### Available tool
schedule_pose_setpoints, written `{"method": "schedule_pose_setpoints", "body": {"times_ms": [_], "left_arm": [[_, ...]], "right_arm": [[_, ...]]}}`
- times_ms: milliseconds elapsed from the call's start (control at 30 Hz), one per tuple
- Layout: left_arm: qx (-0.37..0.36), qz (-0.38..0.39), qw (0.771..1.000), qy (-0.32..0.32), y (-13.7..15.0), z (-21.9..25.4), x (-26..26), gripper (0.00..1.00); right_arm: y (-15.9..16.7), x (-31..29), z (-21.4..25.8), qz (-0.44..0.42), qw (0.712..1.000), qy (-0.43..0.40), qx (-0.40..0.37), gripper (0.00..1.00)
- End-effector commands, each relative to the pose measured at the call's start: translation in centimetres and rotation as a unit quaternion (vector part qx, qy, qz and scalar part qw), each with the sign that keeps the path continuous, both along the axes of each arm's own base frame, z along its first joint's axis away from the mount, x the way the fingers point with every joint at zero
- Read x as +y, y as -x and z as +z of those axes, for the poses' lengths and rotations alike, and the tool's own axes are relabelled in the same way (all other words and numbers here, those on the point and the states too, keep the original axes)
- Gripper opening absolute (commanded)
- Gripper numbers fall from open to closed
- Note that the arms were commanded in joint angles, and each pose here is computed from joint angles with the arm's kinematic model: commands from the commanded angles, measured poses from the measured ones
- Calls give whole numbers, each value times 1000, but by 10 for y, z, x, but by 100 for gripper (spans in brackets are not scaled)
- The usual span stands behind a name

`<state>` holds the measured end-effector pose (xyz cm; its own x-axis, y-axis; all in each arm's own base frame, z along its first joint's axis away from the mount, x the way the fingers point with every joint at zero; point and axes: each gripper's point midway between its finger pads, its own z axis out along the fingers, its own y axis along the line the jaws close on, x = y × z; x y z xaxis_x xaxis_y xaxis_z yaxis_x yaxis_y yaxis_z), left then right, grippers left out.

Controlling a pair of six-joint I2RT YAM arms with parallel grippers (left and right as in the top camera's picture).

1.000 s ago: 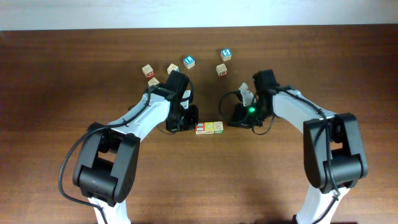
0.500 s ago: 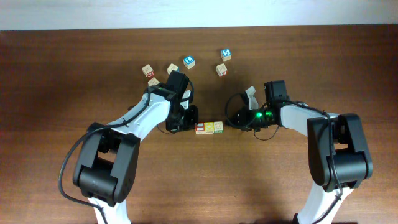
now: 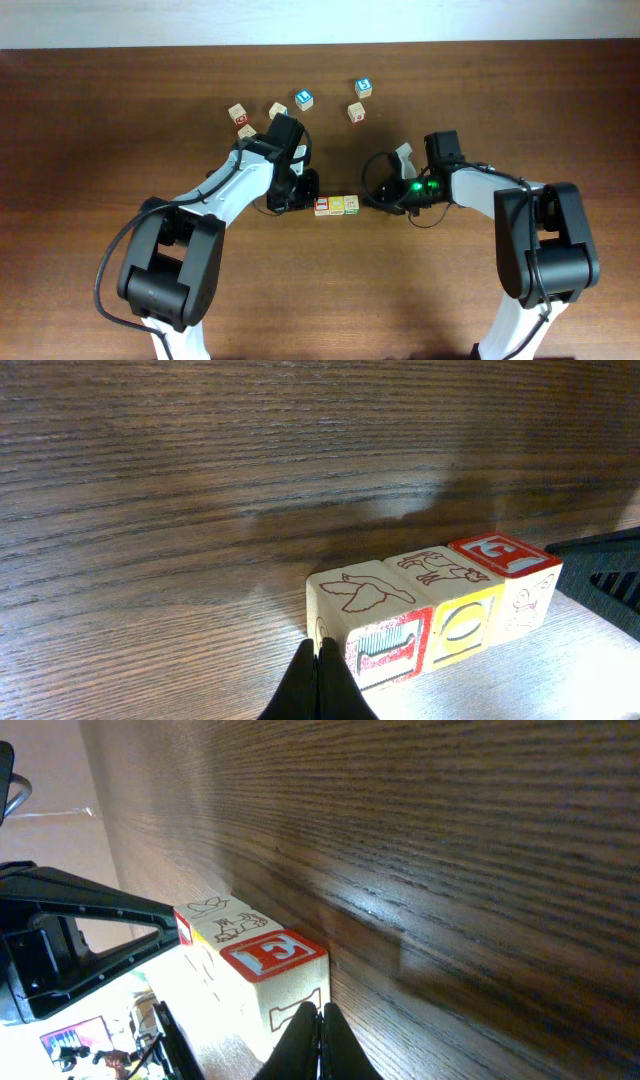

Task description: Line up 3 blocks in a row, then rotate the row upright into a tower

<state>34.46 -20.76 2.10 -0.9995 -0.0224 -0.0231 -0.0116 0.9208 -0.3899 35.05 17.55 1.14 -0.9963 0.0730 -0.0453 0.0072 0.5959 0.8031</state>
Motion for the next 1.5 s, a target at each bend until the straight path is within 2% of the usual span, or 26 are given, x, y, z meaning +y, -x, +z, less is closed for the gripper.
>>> {"method": "schedule_pose_setpoints", "body": {"times_ms": [0, 267, 433, 767, 1467], "left_arm": [[3, -10, 1000, -1, 3, -3, -1, 0], [3, -10, 1000, -1, 3, -3, -1, 0], [3, -10, 1000, -1, 3, -3, -1, 0], [3, -10, 1000, -1, 3, -3, -1, 0], [3, -10, 1000, -1, 3, -3, -1, 0]], "right_arm": [[5, 8, 0, 4, 1000, 6, 8, 4], [8, 13, 0, 11, 1000, 8, 7, 4], [4, 25, 17, 27, 999, -44, -16, 4], [6, 27, 21, 31, 998, -58, -10, 4], [16, 42, 35, 49, 998, -19, -25, 4]]}}
